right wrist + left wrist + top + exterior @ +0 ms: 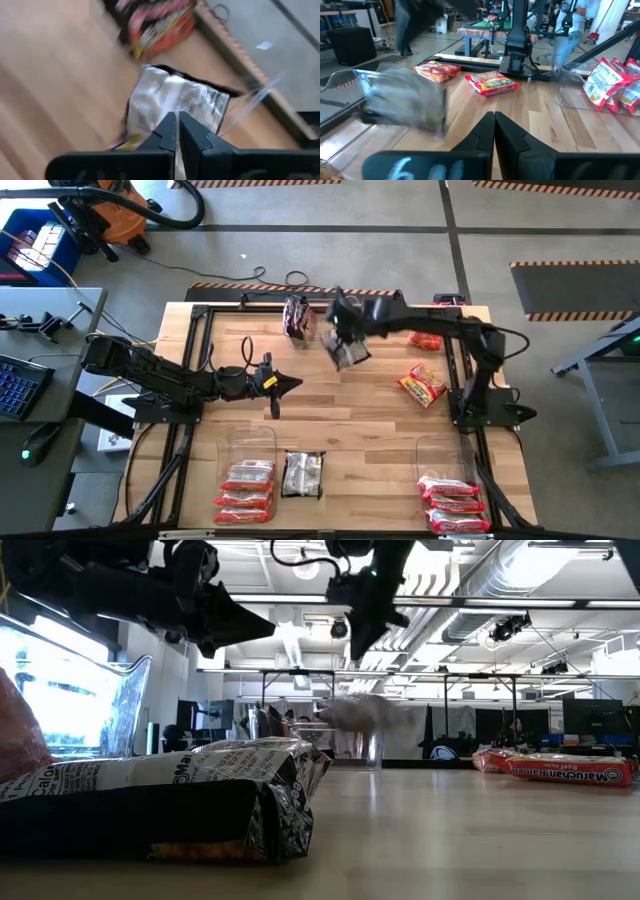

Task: Sort Maruchan noodles
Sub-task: Put the top black noodle pack into the top transparent bin

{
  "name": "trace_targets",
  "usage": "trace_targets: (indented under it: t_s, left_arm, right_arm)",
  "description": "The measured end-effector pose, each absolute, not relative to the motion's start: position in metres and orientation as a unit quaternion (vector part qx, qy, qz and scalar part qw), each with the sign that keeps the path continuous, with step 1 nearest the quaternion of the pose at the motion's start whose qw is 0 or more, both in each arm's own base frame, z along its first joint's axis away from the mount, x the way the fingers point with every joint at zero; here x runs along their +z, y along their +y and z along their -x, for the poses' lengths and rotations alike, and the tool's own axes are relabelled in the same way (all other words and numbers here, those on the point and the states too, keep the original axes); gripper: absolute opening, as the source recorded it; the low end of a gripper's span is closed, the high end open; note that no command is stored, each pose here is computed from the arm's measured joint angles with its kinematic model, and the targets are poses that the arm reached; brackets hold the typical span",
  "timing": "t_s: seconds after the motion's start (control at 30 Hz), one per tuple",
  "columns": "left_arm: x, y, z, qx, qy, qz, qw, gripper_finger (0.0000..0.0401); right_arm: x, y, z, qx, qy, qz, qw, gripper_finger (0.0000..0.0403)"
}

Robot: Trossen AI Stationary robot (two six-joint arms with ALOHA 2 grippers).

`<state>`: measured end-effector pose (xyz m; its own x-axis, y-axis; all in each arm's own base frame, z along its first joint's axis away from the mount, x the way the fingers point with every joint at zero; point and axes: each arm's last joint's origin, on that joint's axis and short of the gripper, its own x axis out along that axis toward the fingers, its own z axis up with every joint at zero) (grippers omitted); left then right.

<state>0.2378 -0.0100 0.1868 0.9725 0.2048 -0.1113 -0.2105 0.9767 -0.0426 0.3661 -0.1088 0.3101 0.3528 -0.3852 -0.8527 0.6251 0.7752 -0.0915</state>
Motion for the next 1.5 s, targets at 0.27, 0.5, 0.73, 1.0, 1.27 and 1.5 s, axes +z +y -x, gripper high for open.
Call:
trace_targets:
  t_s: [0.27, 0.5, 0.73, 1.0, 1.27, 1.5]
  left_arm:
    - [0.187, -0.011, -0.238, 0.102, 0.052, 0.033, 0.993, 0.0003]
    - [0.187, -0.011, -0.238, 0.104, 0.049, 0.076, 0.990, 0.0004]
    - [0.175, -0.014, -0.242, 0.101, 0.072, 0.074, 0.990, 0.0032]
    - [0.167, -0.017, -0.262, 0.093, 0.096, 0.071, 0.988, 0.0072]
    - [0.175, -0.019, -0.278, 0.079, 0.087, 0.069, 0.991, 0.0078]
    - [0.178, -0.019, -0.280, 0.078, 0.083, 0.049, 0.992, 0.0078]
  right_arm:
    - [0.255, -0.049, -0.334, -0.262, 0.410, -0.150, 0.860, 0.0000]
    - [0.234, -0.031, -0.284, -0.279, 0.389, -0.149, 0.865, 0.0001]
    - [0.181, -0.042, -0.260, -0.257, 0.343, -0.162, 0.889, 0.0056]
    - [0.158, -0.071, -0.249, -0.250, 0.292, -0.147, 0.911, 0.0201]
    - [0.134, -0.094, -0.246, -0.207, 0.292, -0.181, 0.916, 0.0262]
    - [0.115, -0.101, -0.257, -0.160, 0.276, -0.211, 0.924, 0.0239]
